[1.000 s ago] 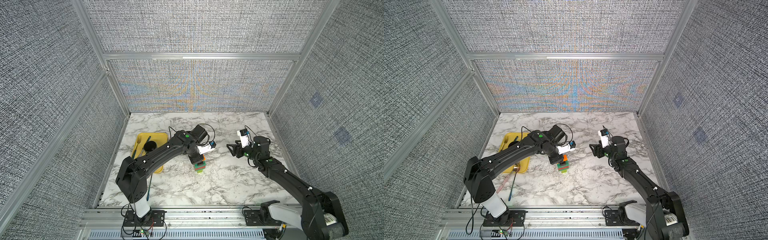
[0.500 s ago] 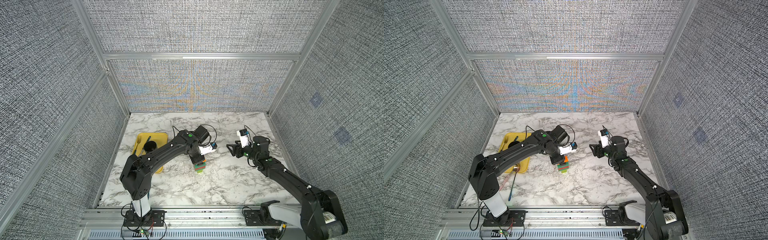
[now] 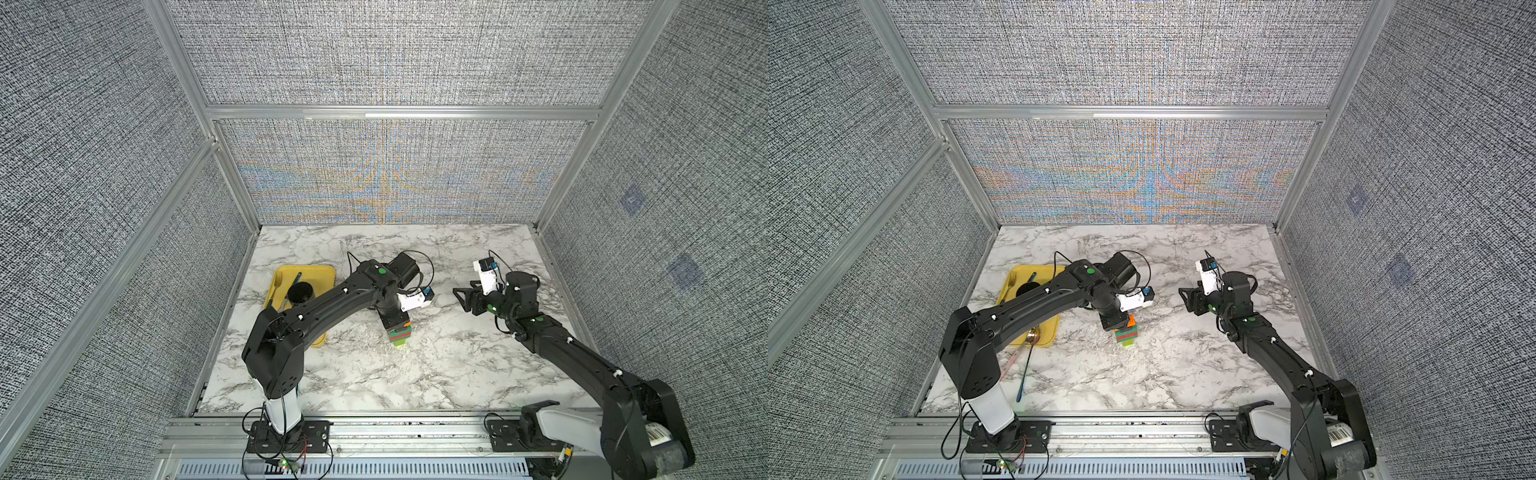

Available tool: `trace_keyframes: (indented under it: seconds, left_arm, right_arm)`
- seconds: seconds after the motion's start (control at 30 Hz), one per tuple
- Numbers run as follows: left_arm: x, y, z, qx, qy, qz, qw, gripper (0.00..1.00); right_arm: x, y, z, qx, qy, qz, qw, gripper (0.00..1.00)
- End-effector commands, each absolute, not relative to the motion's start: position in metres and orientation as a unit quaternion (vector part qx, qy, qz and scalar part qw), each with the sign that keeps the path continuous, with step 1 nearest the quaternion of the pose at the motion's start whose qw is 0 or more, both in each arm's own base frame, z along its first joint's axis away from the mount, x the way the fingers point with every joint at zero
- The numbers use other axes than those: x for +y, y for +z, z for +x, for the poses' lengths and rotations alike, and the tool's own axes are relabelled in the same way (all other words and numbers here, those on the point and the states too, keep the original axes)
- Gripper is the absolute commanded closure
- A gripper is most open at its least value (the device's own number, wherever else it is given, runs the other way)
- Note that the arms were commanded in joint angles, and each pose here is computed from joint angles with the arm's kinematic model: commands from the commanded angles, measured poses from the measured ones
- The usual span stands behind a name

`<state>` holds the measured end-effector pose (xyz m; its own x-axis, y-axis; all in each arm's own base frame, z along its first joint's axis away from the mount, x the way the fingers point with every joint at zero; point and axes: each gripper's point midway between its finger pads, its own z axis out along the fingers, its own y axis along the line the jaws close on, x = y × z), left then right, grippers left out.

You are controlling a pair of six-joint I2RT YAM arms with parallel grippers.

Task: Assemble a carrot with lego
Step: Assemble the lego brick with the lego brick.

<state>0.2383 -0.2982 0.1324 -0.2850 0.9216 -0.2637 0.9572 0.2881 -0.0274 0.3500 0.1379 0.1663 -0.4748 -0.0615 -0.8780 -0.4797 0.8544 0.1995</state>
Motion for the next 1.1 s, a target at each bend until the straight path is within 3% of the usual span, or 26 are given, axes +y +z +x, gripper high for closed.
trace_keyframes:
  seconds: [0.0,0.7,1.07]
  left_arm:
    - [-0.297,0.130,0.238,0.798,-0.088,0.589,0.092,0.79]
    - [-0.291,0.112,0.239,0.820,-0.056,0.566,0.059,0.79]
    - [-0.280,0.097,0.229,0.826,-0.018,0.563,0.029,0.87]
  right_arm:
    - [0.139,0.170,0.352,0.827,0.214,-0.166,0.492,0.29]
    - [0.138,0.165,0.352,0.830,0.214,-0.165,0.488,0.29]
    - [0.138,0.163,0.353,0.832,0.214,-0.164,0.485,0.29]
